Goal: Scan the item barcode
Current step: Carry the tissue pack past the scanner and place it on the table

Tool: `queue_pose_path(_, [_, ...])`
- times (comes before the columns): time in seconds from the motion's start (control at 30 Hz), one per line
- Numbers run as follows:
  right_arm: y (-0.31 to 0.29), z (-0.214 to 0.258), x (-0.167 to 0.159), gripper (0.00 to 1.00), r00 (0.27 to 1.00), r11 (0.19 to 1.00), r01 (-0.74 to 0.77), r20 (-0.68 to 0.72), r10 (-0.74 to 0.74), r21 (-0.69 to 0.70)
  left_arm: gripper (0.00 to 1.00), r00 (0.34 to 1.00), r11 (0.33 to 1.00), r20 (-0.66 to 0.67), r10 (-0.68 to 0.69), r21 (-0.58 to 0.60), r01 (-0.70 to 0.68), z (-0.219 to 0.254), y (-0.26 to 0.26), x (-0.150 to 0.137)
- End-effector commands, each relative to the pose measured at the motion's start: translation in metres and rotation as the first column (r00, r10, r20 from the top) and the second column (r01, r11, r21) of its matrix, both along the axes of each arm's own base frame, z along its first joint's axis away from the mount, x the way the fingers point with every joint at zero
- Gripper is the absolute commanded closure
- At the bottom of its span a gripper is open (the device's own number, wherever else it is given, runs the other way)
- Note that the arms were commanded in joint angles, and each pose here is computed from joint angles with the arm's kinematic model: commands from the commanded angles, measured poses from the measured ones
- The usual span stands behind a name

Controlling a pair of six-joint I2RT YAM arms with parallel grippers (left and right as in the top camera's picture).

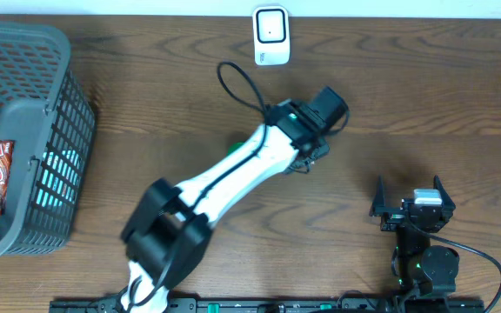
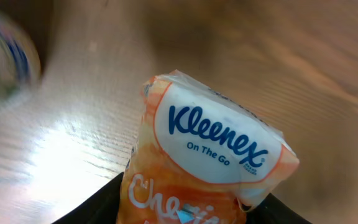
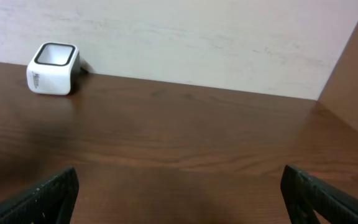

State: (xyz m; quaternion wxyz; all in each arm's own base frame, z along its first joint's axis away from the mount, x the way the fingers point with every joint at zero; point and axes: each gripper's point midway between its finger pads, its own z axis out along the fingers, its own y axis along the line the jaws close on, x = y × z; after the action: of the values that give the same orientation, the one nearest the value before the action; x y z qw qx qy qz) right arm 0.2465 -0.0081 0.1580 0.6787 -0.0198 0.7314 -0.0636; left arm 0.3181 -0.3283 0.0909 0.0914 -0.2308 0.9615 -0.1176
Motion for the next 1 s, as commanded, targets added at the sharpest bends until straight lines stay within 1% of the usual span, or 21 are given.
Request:
queue_pose_path(0.0, [-0.004,0.000,0.000,0.01,1.000,1.000,0.019,0.000,-0.019,0.010,0.48,0.974,0.975,-0.054,0.220,0.018,-0.220,-0.026,-0.001,-0.004])
queue_pose_path(0.13, [-0.004,0.000,0.000,0.01,1.000,1.000,0.019,0.000,-0.019,0.010,0.48,0.923,0.930,-0.119,0.366,0.026,-0.366,-0.046,-0.006,-0.014])
queue_pose_path(0.17, [-0.004,0.000,0.000,0.01,1.000,1.000,0.019,0.000,-0.019,0.010,0.44,0.904,0.912,-0.127,0.409,0.024,-0.409,-0.047,-0.007,-0.015])
queue_pose_path(0.2, [-0.004,0.000,0.000,0.01,1.000,1.000,0.019,0.000,-0.019,0.010,0.36,0.879,0.888,-0.136,0.457,0.016,-0.460,-0.048,-0.008,-0.015])
queue_pose_path(0.23, [-0.004,0.000,0.000,0.01,1.000,1.000,0.019,0.000,-0.019,0.010,0.24,0.860,0.869,-0.142,0.491,0.001,-0.496,-0.047,-0.011,-0.014])
queue_pose_path(0.27, [-0.004,0.000,0.000,0.01,1.000,1.000,0.019,0.000,-0.019,0.010,0.20,0.859,0.866,-0.141,0.493,-0.019,-0.500,-0.046,-0.014,-0.011])
queue_pose_path(0.3, [-0.004,0.000,0.000,0.01,1.000,1.000,0.019,0.000,-0.019,0.010,0.13,0.861,0.867,-0.144,0.487,-0.039,-0.497,-0.045,-0.018,-0.009])
queue_pose_path(0.37, [-0.004,0.000,0.000,0.01,1.000,1.000,0.019,0.000,-0.019,0.010,0.08,0.874,0.878,-0.168,0.455,-0.077,-0.472,-0.041,-0.028,-0.010])
queue_pose_path(0.4, [-0.004,0.000,0.000,0.01,1.000,1.000,0.019,0.000,-0.019,0.010,0.08,0.889,0.891,-0.163,0.428,-0.087,-0.445,-0.037,-0.030,-0.010])
queue_pose_path(0.47, [-0.004,0.000,0.000,0.01,1.000,1.000,0.019,0.000,-0.019,0.010,0.08,0.917,0.916,-0.111,0.382,-0.088,-0.392,-0.030,-0.030,-0.008])
queue_pose_path(0.6, [-0.004,0.000,0.000,0.01,1.000,1.000,0.019,0.000,-0.019,0.010,0.08,0.962,0.964,0.078,0.262,-0.073,-0.256,0.004,-0.024,0.003])
queue_pose_path(0.7, [-0.004,0.000,0.000,0.01,1.000,1.000,0.019,0.000,-0.019,0.010,0.08,0.956,0.989,0.254,0.147,-0.045,-0.140,0.049,-0.013,0.017])
queue_pose_path(0.77, [-0.004,0.000,0.000,0.01,1.000,1.000,0.019,0.000,-0.019,0.010,0.08,0.910,1.000,0.415,0.011,0.020,-0.021,0.096,0.000,0.030])
queue_pose_path(0.8, [-0.004,0.000,0.000,0.01,1.000,1.000,0.019,0.000,-0.019,0.010,0.08,0.861,0.996,0.505,-0.065,0.085,0.025,0.126,0.010,0.036])
queue_pose_path(0.83, [-0.004,0.000,0.000,0.01,1.000,1.000,0.019,0.000,-0.019,0.010,0.08,0.816,0.989,0.567,-0.114,0.142,0.039,0.149,0.021,0.040])
queue_pose_path(0.87, [-0.004,0.000,0.000,0.01,1.000,1.000,0.019,0.000,-0.019,0.010,0.08,0.755,0.975,0.635,-0.164,0.220,0.026,0.179,0.037,0.043])
queue_pose_path(0.9, [-0.004,0.000,0.000,0.01,1.000,1.000,0.019,0.000,-0.019,0.010,0.05,0.689,0.955,0.697,-0.200,0.296,-0.022,0.211,0.058,0.046])
queue_pose_path(0.93, [-0.004,0.000,0.000,0.01,1.000,1.000,0.019,0.000,-0.019,0.010,0.04,0.616,0.922,0.755,-0.226,0.369,-0.114,0.249,0.086,0.045])
queue_pose_path(0.97, [-0.004,0.000,0.000,0.01,1.000,1.000,0.019,0.000,-0.019,0.010,0.04,0.562,0.887,0.793,-0.236,0.412,-0.208,0.280,0.112,0.042])
